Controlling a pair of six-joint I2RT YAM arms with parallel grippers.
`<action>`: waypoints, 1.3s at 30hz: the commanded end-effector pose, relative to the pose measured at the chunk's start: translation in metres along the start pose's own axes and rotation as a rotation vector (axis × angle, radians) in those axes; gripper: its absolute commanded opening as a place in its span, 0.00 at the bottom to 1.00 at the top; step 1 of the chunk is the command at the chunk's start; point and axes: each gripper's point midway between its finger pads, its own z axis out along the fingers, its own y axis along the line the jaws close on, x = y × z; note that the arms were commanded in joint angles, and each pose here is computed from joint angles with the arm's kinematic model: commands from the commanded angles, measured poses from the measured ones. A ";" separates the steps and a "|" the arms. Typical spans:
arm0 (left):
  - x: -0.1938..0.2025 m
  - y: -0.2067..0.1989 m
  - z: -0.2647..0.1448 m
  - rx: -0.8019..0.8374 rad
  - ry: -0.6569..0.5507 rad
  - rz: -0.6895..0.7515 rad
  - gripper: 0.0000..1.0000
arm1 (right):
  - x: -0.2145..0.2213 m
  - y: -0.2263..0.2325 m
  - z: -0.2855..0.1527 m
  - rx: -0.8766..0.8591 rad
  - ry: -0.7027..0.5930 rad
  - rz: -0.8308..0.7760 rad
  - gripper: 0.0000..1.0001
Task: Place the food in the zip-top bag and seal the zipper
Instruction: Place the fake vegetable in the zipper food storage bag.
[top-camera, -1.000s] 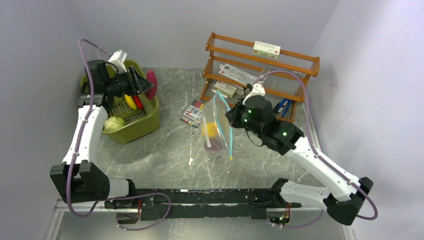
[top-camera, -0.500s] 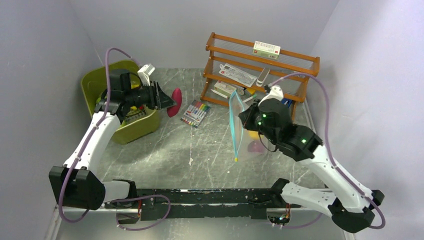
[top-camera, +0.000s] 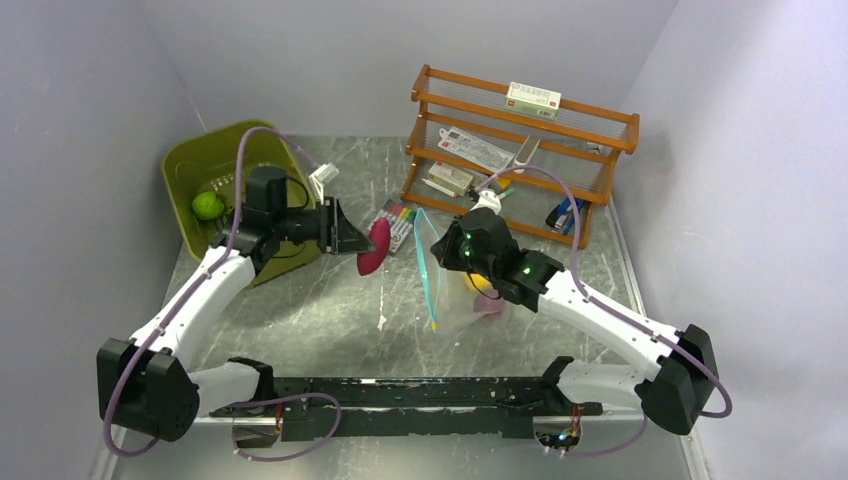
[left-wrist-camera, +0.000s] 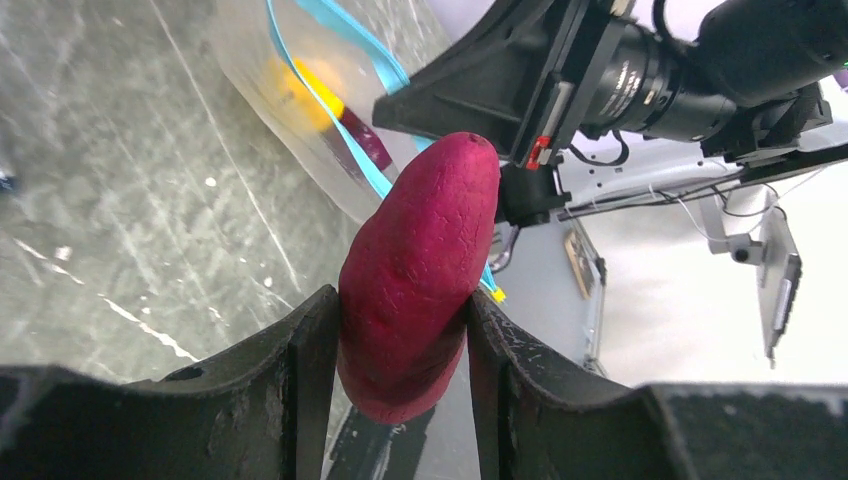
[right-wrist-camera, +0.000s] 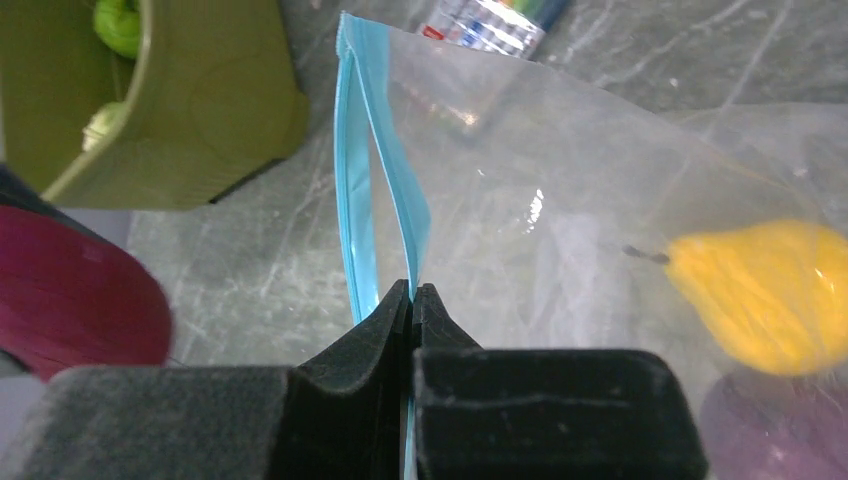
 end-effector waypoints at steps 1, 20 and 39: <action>0.013 -0.014 0.011 0.068 0.065 0.018 0.40 | -0.023 0.031 0.003 -0.113 -0.075 0.044 0.00; 0.022 -0.002 0.051 0.064 0.172 -0.055 0.37 | -0.034 0.053 0.001 -0.214 -0.106 0.005 0.00; -0.008 -0.031 0.050 0.111 0.008 -0.164 0.35 | -0.026 0.050 0.005 -0.206 -0.083 0.023 0.00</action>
